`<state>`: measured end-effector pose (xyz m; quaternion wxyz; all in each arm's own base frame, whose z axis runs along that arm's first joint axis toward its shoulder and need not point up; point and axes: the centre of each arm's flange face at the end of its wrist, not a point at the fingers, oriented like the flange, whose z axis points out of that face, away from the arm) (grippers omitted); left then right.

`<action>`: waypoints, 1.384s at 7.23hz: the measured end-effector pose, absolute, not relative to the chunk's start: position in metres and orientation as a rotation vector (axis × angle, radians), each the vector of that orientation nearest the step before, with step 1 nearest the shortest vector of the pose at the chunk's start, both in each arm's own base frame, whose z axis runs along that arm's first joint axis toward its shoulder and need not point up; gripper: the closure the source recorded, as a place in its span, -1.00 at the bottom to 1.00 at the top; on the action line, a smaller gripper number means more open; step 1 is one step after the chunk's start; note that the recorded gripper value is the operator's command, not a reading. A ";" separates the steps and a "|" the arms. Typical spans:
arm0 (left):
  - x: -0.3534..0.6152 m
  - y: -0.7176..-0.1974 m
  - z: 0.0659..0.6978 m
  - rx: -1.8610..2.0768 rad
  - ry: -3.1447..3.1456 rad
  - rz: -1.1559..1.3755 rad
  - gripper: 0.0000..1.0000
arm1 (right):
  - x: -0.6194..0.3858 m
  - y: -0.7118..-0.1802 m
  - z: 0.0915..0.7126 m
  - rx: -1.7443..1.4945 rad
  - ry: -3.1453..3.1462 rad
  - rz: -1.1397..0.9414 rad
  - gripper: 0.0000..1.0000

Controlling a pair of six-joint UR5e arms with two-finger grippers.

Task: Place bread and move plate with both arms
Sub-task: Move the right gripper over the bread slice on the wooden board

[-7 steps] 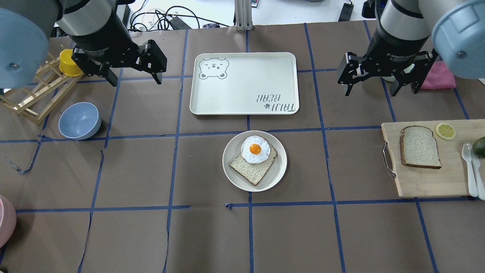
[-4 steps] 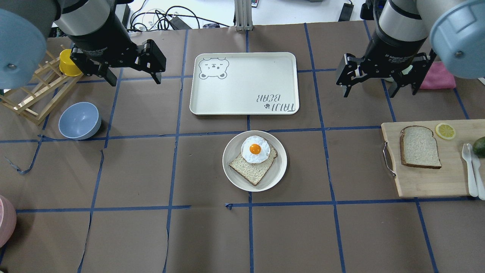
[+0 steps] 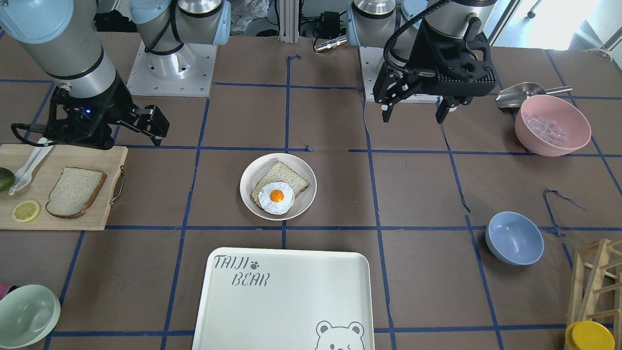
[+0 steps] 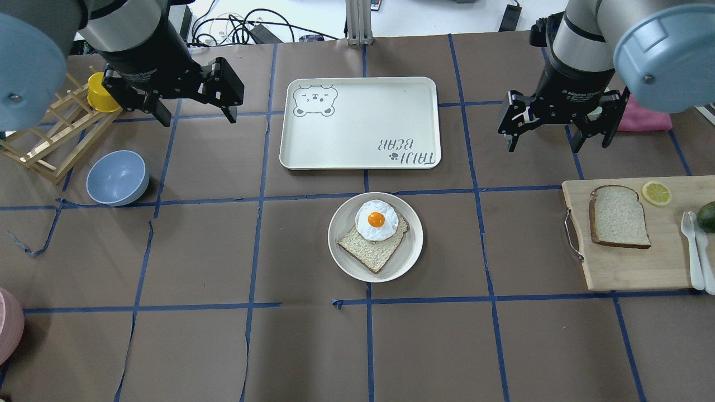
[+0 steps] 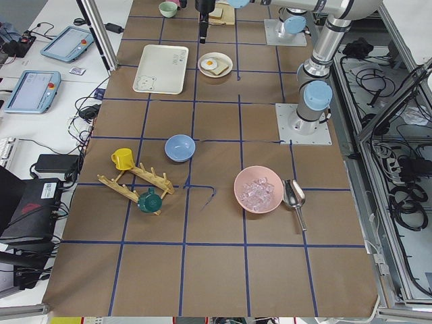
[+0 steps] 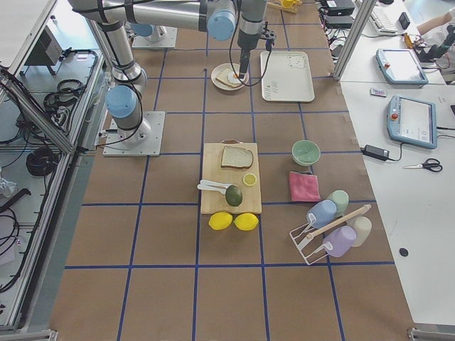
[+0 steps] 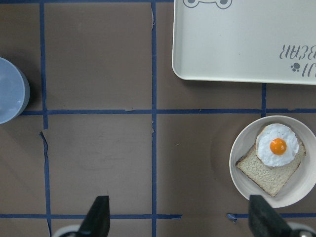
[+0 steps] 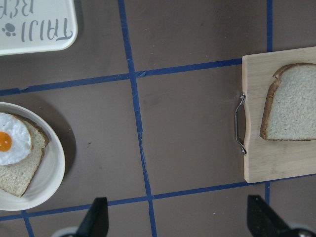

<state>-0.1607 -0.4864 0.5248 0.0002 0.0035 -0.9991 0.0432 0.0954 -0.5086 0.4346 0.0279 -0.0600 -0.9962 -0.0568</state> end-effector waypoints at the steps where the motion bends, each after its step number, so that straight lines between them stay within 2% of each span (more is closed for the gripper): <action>1: -0.161 -0.486 0.525 0.011 -3.138 0.136 -1.00 | 0.072 -0.516 0.427 -0.207 -3.080 -0.201 -1.00; 2: -0.161 -0.486 0.525 0.011 -3.138 0.136 -1.00 | 0.045 -0.526 0.417 -0.238 -3.086 -0.209 -0.97; 5: -0.161 -0.486 0.524 0.011 -3.138 0.134 -1.00 | -0.008 -0.551 0.364 -0.337 -3.072 -0.108 -0.39; 10: -0.161 -0.486 0.524 0.009 -3.139 0.132 -1.00 | -0.064 -0.552 0.263 -0.465 -2.989 -0.163 -0.30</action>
